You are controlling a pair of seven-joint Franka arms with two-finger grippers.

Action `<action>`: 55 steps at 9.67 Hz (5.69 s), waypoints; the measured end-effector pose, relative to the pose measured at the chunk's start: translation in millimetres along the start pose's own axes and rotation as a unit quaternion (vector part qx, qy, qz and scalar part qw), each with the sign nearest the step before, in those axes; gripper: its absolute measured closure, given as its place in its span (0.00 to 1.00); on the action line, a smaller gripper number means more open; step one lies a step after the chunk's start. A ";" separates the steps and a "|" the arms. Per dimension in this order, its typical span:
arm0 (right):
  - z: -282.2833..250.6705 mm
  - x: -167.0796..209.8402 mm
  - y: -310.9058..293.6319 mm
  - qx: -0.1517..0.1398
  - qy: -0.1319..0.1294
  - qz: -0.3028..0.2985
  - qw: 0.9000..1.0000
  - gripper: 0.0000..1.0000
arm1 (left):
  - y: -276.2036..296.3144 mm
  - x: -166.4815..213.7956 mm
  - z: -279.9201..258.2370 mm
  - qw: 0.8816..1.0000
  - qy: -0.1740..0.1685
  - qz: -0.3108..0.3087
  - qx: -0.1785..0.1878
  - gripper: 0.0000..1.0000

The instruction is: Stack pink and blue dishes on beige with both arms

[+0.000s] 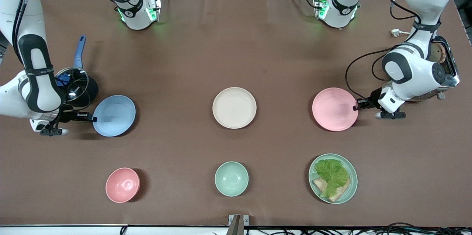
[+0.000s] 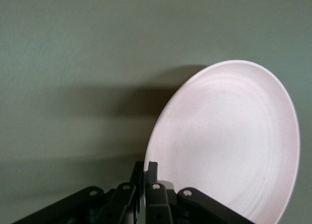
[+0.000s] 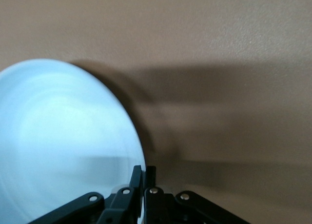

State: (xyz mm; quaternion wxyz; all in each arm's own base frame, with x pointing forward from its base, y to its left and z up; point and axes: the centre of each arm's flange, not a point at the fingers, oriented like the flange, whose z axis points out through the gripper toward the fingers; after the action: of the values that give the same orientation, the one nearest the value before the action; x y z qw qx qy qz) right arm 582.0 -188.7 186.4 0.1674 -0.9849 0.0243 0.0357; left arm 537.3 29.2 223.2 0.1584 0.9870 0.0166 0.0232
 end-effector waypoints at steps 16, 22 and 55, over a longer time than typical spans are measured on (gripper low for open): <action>-117.8 -5.6 -466.0 -0.015 -0.072 0.070 0.995 0.96 | 419.8 -87.1 117.4 0.993 0.061 -0.097 0.015 0.95; -11.8 -38.2 -499.7 0.000 -0.037 0.053 0.998 0.96 | 428.7 -89.4 121.4 0.988 0.113 -0.105 0.027 0.37; -403.3 -83.4 -285.0 -0.145 0.077 0.041 0.986 0.00 | 153.0 14.8 -443.8 0.988 -0.006 0.037 0.149 0.00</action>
State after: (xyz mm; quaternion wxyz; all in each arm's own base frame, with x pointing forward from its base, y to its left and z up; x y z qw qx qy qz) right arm 541.1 -50.7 666.0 0.0189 -0.9968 0.0716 -0.0298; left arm 533.3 22.9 692.8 0.0091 0.9996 -0.0178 0.0207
